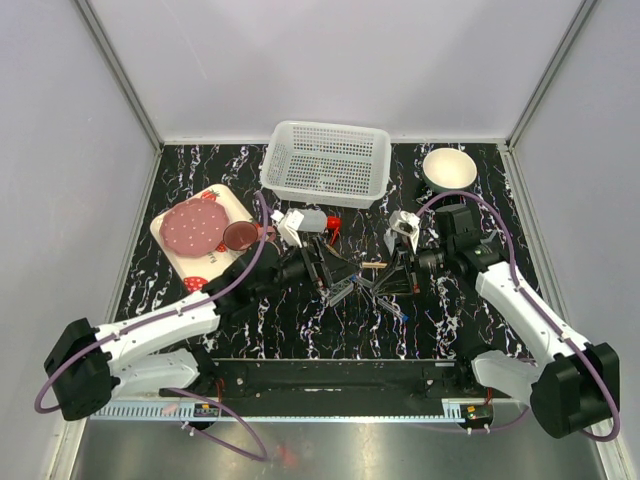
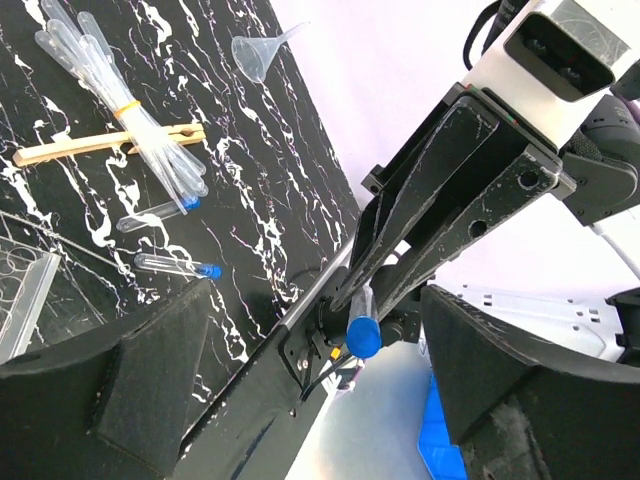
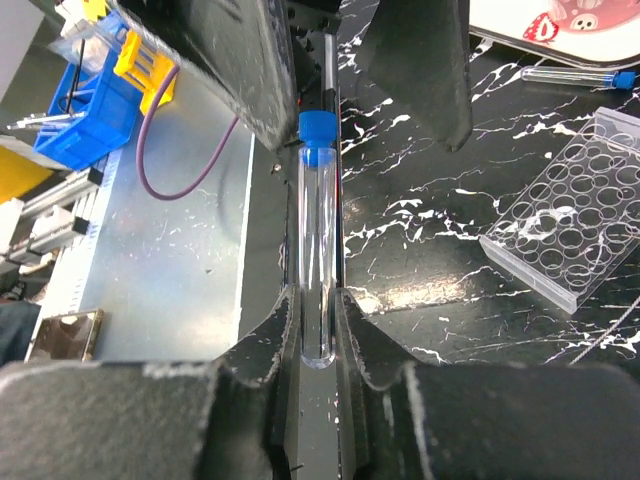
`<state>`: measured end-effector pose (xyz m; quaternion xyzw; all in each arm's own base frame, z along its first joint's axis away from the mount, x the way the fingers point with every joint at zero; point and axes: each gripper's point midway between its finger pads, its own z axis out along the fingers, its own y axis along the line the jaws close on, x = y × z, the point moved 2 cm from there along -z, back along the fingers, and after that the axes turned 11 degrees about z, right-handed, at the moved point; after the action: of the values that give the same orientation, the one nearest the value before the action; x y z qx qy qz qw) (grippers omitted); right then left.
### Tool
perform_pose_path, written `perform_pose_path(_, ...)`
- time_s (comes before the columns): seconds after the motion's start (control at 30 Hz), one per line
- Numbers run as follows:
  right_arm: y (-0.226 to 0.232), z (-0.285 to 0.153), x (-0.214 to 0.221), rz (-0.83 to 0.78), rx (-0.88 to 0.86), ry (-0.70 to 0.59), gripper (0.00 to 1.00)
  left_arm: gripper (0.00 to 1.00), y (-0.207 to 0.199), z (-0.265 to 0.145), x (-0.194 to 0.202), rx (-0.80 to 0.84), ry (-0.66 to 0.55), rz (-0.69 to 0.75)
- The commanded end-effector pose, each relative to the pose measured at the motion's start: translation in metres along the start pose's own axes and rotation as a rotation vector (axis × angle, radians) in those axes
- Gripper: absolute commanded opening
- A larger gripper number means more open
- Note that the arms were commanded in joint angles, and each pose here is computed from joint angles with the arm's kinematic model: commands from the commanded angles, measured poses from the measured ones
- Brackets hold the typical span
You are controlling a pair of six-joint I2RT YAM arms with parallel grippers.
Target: Organize the chemistry lab equipment
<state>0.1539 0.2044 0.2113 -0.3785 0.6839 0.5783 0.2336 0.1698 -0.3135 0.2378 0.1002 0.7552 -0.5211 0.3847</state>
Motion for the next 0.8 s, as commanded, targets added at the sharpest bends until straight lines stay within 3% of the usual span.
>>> perform_pose_path(0.0, 0.002, -0.002, -0.014, 0.016, -0.036, -0.058, 0.09, 0.82, -0.024, 0.011, -0.031, 0.068, -0.132, -0.011)
perform_pose_path(0.2, -0.005, -0.002, -0.01, 0.039, -0.022, -0.072, 0.09, 0.64, -0.027, 0.022, -0.022, 0.093, -0.101, -0.03)
perform_pose_path(0.77, -0.014, -0.001, -0.007, 0.057, 0.001, -0.08, 0.1, 0.46, -0.033, 0.019, -0.014, 0.128, -0.058, -0.009)
